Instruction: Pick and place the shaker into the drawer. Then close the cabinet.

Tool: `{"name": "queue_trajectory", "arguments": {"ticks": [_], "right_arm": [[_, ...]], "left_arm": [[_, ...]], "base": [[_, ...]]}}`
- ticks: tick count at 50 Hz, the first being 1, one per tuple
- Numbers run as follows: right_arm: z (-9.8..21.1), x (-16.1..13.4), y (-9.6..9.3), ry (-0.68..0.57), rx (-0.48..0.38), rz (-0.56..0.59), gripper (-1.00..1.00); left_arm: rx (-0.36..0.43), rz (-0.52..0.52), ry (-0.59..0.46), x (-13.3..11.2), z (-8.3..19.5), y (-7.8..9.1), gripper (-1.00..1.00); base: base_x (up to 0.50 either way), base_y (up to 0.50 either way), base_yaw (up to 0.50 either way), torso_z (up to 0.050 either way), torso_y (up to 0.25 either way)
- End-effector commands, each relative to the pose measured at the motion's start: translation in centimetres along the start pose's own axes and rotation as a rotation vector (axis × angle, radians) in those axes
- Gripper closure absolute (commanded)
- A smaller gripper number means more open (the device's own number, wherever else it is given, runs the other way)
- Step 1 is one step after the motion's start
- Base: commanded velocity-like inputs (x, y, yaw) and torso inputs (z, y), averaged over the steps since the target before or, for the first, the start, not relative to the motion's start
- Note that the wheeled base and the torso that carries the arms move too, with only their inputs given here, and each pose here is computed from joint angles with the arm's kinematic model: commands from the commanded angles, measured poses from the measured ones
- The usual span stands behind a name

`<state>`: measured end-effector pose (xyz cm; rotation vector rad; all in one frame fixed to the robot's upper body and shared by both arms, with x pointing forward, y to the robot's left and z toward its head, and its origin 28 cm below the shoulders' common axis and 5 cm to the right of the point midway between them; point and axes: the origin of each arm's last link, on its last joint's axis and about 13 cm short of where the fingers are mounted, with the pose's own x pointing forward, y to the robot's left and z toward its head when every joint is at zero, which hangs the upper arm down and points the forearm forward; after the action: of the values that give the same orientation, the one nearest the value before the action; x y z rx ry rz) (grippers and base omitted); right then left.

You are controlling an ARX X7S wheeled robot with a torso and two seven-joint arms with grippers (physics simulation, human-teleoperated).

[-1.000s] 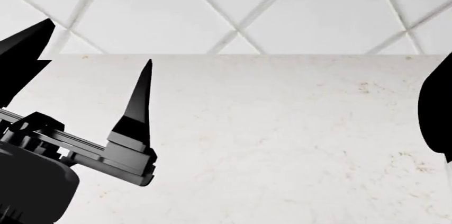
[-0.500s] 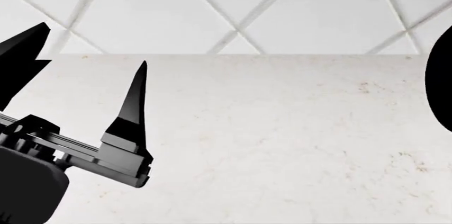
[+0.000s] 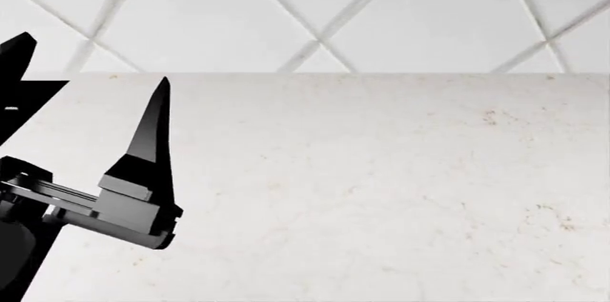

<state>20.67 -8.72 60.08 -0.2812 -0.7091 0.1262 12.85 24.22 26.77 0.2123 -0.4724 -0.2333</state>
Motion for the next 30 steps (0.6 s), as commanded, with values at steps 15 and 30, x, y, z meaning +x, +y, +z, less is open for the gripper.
{"name": "queue_trajectory", "arguments": {"ticks": [15,30], "right_arm": [[-6.7,3.7,-1.2,0.209,0.001,-0.166,-1.0],[-5.8,2.1,2.1,0.283,0.515,0.261,-1.0]], "left_arm": [[-0.021,0.038,0.009,-0.4,-0.2,0.8,-1.0],[-0.029,0.049,0.005,-0.2,-0.2,0.9,-1.0]], "base": [[0.0,0.0,0.0,0.004,0.0],[0.0,0.0,0.0,0.002,0.0]]}}
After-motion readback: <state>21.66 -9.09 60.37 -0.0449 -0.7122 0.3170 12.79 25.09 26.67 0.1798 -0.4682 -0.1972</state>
